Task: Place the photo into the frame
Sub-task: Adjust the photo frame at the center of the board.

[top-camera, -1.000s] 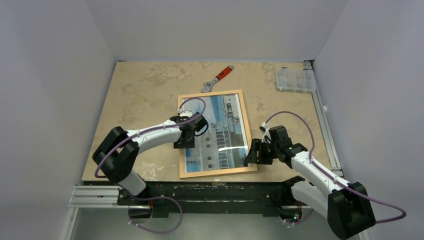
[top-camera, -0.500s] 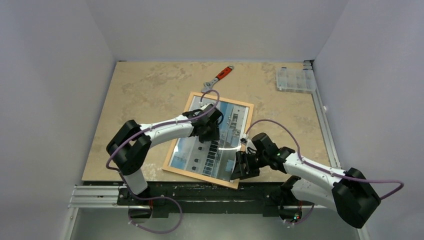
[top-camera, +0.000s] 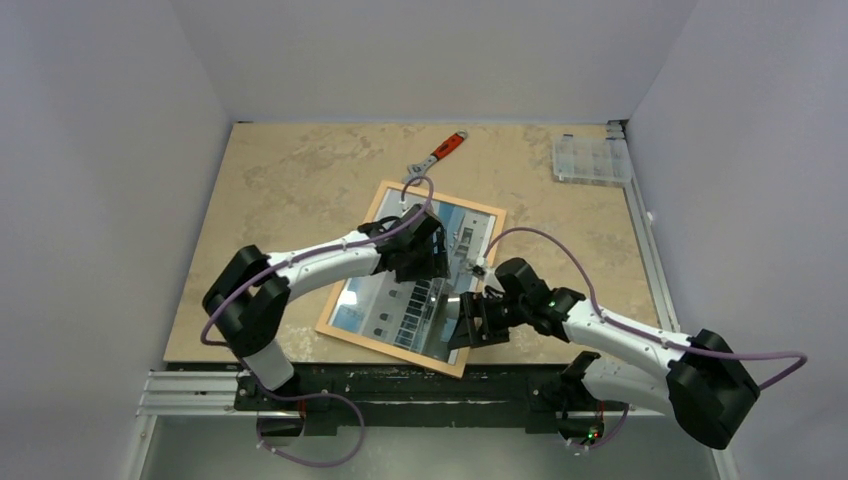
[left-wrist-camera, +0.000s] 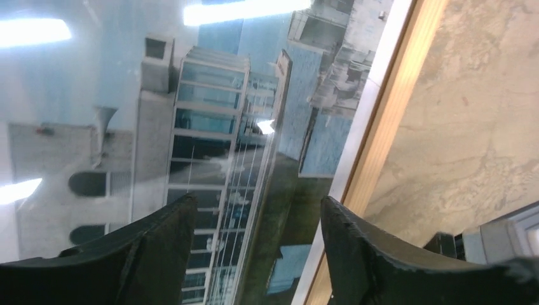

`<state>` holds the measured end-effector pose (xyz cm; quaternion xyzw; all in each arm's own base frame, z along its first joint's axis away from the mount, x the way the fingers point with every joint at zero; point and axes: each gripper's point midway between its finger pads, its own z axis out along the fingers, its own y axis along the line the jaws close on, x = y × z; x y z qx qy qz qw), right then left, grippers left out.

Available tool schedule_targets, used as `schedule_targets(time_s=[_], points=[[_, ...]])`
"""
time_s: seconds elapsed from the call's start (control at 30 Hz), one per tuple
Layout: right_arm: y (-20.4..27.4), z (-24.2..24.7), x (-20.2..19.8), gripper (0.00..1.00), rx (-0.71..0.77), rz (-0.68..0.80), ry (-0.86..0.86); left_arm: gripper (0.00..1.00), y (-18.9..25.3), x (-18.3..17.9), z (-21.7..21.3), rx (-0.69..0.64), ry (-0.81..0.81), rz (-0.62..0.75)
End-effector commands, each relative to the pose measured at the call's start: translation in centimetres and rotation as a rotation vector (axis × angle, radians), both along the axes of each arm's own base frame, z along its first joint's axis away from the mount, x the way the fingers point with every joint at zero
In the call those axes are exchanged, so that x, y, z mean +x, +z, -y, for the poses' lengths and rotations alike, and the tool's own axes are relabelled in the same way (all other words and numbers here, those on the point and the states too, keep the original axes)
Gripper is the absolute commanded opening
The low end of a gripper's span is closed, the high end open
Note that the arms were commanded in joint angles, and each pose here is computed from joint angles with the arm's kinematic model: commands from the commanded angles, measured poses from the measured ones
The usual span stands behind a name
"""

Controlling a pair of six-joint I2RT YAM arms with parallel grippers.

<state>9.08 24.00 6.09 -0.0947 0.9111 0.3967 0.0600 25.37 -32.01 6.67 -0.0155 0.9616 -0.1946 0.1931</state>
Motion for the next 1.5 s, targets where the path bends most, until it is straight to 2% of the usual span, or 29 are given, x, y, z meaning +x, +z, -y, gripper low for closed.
schedule_targets(time_s=[0.0, 0.13, 0.33, 0.5, 0.63, 0.8, 1.07, 1.27, 1.47], points=[[3.4, -1.9, 2.3, 0.76, 0.09, 0.115, -0.008, 0.73, 5.0, -0.8, -2.2, -0.069, 0.055, 0.089], [3.6, -2.1, 2.9, 0.81, 0.08, 0.13, -0.012, 0.82, 5.9, -3.4, -6.5, -0.022, 0.15, 0.067], [4.4, -1.9, 4.7, 0.88, 0.065, 0.164, -0.034, 0.89, 4.3, -8.8, -10.9, -0.026, 0.28, -0.02], [5.3, -0.1, 7.3, 0.88, 0.074, 0.183, -0.08, 0.89, 2.8, -12.4, -13.6, -0.069, 0.408, -0.033], [5.7, 1.1, 8.6, 0.88, 0.055, 0.196, -0.096, 0.84, 1.2, -14.0, -15.2, -0.082, 0.503, -0.043], [5.7, 1.6, 9.1, 0.88, 0.043, 0.206, -0.109, 0.76, -0.3, -14.3, -15.4, -0.055, 0.528, -0.056], [5.7, 1.9, 9.4, 0.88, 0.037, 0.211, -0.116, 0.71, -2.9, -14.1, -15.8, 0.007, 0.579, -0.066], [6.0, 2.1, 9.8, 0.88, 0.028, 0.219, -0.118, 0.58, -4.0, -13.8, -16.6, 0.016, 0.611, -0.043], [6.3, 2.1, 10.3, 0.88, 0.029, 0.228, -0.121, 0.57, -4.4, -13.3, -16.9, 0.033, 0.61, -0.039]])
